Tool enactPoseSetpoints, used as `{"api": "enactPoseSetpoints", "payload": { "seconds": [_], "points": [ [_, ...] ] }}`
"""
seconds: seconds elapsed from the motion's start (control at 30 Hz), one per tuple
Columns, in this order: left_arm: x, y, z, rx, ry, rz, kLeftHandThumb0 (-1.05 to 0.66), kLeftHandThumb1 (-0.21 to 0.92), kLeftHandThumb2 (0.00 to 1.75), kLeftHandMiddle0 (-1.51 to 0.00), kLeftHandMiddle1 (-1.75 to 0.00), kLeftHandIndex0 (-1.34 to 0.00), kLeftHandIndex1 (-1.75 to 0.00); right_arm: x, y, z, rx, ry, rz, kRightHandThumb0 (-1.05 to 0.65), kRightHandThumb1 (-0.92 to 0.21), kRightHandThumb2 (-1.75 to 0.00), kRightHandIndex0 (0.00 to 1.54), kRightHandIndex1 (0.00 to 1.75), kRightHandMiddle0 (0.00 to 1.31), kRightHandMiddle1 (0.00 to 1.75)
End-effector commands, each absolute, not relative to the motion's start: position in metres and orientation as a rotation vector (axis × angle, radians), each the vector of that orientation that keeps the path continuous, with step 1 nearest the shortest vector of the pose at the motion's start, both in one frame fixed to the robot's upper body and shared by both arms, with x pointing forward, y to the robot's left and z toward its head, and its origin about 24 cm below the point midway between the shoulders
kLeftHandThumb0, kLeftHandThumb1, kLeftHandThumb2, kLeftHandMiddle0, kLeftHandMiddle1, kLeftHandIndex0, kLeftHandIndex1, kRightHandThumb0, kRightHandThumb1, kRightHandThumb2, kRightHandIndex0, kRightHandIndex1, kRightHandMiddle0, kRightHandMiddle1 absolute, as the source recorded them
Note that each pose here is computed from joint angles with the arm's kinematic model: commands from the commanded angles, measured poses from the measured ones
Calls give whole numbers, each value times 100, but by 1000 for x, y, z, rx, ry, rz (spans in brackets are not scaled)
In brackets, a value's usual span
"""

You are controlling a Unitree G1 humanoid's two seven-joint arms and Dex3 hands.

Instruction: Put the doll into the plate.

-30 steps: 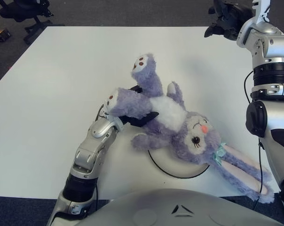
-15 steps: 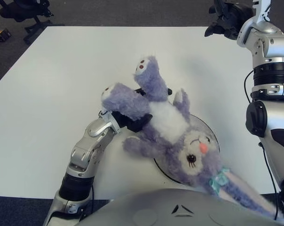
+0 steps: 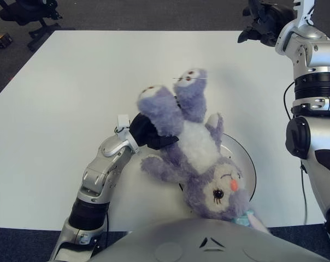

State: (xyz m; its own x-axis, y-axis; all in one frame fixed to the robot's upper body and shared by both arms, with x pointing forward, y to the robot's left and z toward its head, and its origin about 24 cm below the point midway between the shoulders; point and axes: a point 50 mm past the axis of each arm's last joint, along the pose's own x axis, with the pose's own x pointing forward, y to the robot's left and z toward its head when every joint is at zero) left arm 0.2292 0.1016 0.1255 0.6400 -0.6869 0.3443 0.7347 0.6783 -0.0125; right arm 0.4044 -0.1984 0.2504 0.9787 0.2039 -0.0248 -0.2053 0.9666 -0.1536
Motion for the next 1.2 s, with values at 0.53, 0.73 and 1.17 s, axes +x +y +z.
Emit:
{"api": "enactPoseSetpoints", "payload": {
  "seconds": [0.53, 0.73, 1.17],
  "points": [
    [229, 110, 125, -59, -503, -727, -78, 92, 8, -48, 0, -23, 0, 406, -200, 252, -157, 13, 182, -34, -92, -50, 75, 97, 22, 172],
    [228, 108, 124, -33, -524, -693, -81, 92, 9, -47, 0, -24, -1, 406, -200, 251, -156, 17, 180, -34, -92, -50, 75, 99, 21, 172],
    [229, 110, 121, 110, -646, -540, -76, 92, 4, -48, 0, -28, -2, 406, -200, 250, -161, 23, 176, -34, -92, -51, 76, 102, 21, 173]
  ]
}}
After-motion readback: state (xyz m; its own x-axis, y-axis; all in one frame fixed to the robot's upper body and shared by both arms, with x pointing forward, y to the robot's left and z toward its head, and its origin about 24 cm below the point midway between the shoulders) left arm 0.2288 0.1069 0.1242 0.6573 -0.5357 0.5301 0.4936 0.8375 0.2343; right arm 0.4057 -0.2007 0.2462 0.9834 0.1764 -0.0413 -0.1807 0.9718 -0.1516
